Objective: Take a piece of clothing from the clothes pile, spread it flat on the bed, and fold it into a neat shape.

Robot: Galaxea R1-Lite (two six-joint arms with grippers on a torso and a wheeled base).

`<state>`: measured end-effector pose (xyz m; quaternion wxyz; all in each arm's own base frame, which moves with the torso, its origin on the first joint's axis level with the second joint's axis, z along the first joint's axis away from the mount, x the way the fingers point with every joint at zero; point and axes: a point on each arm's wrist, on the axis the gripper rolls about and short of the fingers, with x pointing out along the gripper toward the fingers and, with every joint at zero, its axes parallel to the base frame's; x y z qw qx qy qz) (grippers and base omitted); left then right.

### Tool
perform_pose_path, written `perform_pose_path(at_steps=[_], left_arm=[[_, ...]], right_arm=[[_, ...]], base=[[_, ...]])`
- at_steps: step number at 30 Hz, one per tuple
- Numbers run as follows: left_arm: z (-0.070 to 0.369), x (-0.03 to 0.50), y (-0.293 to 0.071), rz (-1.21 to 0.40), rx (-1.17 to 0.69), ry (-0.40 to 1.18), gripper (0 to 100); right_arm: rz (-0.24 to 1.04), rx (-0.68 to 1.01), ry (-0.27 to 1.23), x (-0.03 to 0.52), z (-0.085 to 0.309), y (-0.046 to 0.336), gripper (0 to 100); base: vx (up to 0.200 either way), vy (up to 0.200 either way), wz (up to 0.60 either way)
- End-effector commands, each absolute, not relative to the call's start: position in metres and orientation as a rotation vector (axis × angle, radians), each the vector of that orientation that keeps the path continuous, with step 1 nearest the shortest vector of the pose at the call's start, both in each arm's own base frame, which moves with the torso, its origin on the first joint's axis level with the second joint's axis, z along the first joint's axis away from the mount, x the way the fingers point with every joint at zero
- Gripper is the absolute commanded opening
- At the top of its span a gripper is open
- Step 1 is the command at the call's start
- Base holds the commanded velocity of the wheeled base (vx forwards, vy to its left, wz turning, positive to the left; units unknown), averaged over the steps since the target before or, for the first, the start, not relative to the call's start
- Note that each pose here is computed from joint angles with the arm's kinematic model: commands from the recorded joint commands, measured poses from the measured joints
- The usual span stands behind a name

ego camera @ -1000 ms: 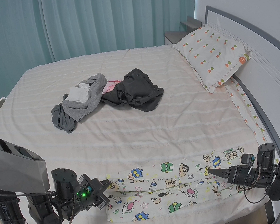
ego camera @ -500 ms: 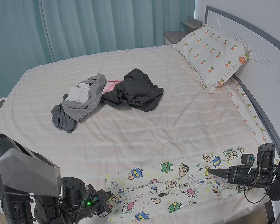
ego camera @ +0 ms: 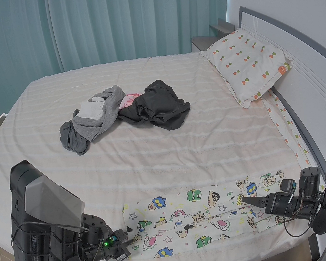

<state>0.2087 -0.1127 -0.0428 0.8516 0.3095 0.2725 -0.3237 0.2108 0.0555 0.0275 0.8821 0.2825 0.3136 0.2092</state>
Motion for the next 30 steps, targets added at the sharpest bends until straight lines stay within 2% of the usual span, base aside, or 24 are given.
perform_pose_path(at_steps=[1, 12, 15, 19, 20, 21, 25, 30], left_arm=[[-0.043, 0.207, -0.113, -0.676, 0.622, 0.592, 100], [0.003, 0.210, -0.097, -0.556, 0.371, 0.491, 100], [0.004, 0.208, -0.089, -0.528, 0.298, 0.523, 100], [0.002, 0.206, -0.092, -0.472, 0.032, 0.603, 100], [0.002, 0.206, -0.093, -0.470, 0.023, 0.607, 100], [0.000, 0.206, -0.095, -0.443, -0.081, 0.638, 100], [-0.015, 0.204, -0.101, -0.380, -0.273, 0.752, 100], [-0.031, 0.204, -0.110, -0.345, -0.382, 0.828, 100]], right_arm=[[0.435, 0.588, 0.658, 0.207, 0.027, 0.055, 100], [0.435, 0.588, 0.658, 0.207, 0.027, 0.055, 100], [0.435, 0.588, 0.658, 0.207, 0.027, 0.055, 100], [0.434, 0.588, 0.657, 0.208, 0.027, 0.055, 100], [0.434, 0.588, 0.657, 0.208, 0.027, 0.055, 100], [0.435, 0.588, 0.659, 0.207, 0.027, 0.055, 100], [0.434, 0.588, 0.661, 0.207, 0.026, 0.055, 100], [0.430, 0.588, 0.663, 0.208, 0.026, 0.055, 100]], base=[[0.000, 0.000, 0.00], [0.000, 0.000, 0.00], [0.000, 0.000, 0.00], [0.000, 0.000, 0.00], [0.000, 0.000, 0.00], [0.000, 0.000, 0.00], [0.000, 0.000, 0.00], [0.000, 0.000, 0.00]])
